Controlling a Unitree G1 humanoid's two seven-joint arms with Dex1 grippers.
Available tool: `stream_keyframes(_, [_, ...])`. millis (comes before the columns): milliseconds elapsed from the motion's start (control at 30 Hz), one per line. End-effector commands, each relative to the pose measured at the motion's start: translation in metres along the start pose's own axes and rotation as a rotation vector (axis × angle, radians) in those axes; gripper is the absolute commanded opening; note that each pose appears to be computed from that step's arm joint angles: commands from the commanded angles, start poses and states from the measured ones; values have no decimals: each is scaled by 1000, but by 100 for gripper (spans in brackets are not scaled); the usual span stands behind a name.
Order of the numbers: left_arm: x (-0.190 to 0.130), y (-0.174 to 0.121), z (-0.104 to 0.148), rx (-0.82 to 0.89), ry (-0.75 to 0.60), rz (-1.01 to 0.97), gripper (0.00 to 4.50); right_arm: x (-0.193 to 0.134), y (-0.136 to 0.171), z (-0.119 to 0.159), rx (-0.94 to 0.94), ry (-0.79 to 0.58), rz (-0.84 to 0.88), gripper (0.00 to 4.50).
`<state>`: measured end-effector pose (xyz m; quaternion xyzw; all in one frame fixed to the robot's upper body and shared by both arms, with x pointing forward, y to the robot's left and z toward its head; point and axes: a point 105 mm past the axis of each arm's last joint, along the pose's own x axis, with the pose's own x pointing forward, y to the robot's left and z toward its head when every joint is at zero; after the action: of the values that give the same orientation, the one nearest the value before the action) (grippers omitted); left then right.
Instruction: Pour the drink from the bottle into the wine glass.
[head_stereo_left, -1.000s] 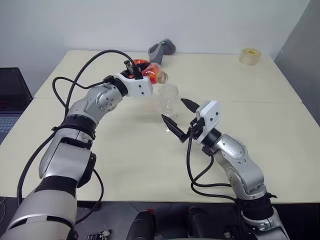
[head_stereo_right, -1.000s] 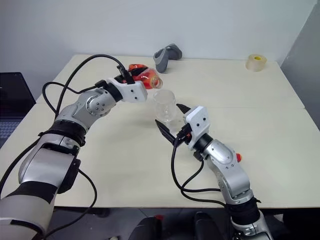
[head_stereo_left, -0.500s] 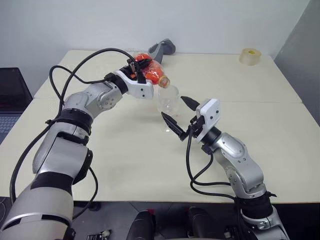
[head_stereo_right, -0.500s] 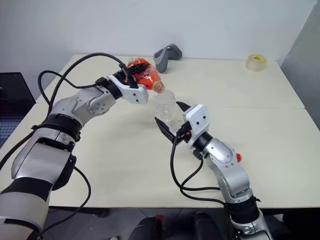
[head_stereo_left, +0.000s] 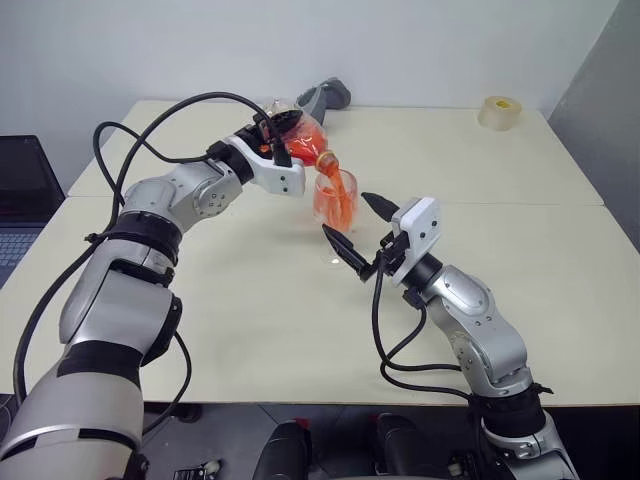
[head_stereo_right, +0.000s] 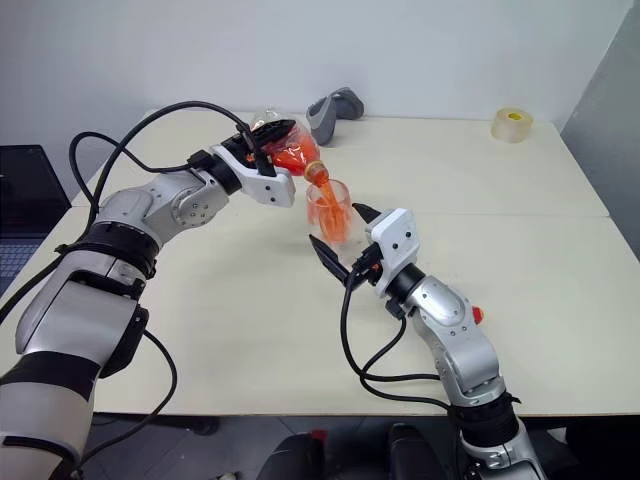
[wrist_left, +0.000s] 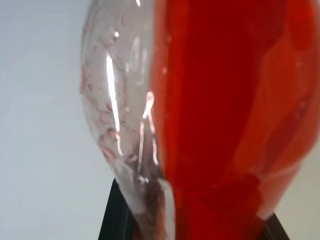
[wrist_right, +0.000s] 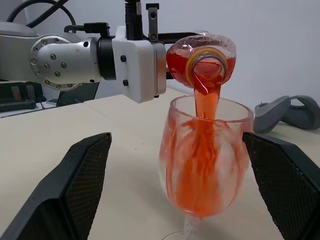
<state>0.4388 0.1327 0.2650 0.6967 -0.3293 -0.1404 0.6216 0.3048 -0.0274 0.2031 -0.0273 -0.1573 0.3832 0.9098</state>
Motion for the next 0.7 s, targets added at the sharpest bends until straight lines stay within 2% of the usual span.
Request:
stream_keyframes(33, [2, 24, -8, 33, 20, 67, 76, 1, 1, 16, -23, -54, 5, 450])
stream_keyframes(333, [-2, 20, -19, 30, 75, 55, 76, -1, 1, 17, -16, -58, 3, 450])
stream_keyframes(700, [0, 19, -19, 24, 82, 63, 76, -1, 3, 17, -12, -57, 3, 450])
